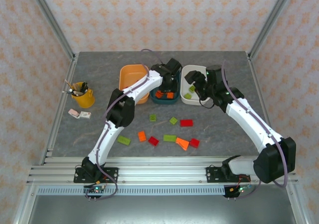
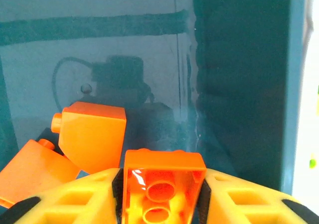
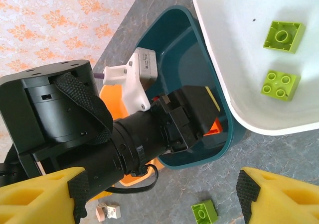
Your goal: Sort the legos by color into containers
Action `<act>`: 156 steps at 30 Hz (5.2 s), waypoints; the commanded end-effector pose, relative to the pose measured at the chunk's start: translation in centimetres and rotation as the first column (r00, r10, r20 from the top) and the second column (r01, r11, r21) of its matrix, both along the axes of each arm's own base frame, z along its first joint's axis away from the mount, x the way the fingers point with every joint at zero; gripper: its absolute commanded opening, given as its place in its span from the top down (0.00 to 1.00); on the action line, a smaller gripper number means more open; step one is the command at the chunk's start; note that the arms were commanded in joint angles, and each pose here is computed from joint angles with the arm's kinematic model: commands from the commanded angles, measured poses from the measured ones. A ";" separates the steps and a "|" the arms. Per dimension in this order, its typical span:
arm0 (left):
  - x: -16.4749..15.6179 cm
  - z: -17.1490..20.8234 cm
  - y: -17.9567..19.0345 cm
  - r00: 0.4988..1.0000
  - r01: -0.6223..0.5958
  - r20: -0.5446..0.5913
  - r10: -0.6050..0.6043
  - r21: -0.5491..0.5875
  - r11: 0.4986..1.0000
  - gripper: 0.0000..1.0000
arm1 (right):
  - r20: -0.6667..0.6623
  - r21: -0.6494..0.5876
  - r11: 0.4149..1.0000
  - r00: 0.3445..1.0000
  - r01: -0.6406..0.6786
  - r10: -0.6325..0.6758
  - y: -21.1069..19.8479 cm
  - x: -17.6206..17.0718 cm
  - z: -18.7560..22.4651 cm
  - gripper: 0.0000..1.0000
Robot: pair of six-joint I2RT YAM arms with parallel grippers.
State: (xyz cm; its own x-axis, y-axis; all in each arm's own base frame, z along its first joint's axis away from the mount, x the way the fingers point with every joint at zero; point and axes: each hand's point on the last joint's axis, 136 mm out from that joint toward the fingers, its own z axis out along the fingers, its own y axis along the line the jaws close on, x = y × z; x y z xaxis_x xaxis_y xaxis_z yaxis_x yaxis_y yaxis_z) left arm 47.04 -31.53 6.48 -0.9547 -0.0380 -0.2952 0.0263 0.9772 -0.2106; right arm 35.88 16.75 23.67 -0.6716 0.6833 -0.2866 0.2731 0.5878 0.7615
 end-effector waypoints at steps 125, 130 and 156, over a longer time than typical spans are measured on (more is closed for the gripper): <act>-15.7 14.0 9.6 0.969 -0.190 0.107 0.224 -0.262 0.946 0.24 | -0.410 -0.658 0.705 0.911 -0.264 -0.041 -6.2 7.6 -10.9 0.40; -17.3 12.4 11.2 0.972 -0.209 0.070 0.226 -0.192 0.959 0.25 | -0.260 -0.664 0.710 0.963 -0.234 0.074 -3.3 6.4 -3.9 0.42; -28.6 1.1 7.6 0.697 -0.703 -0.306 0.649 -0.113 0.702 0.19 | -0.126 -0.035 0.651 0.649 -0.759 0.750 6.4 -21.7 -4.8 0.12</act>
State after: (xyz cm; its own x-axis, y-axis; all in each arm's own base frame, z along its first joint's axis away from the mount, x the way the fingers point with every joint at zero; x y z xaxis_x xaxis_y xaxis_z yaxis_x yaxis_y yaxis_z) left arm 17.65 -23.58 8.39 -0.8073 -0.5899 0.0153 -0.5655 0.7660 -0.3057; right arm 14.67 22.48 17.46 -0.9739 -0.0970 -0.2051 -0.2089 0.7360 0.6439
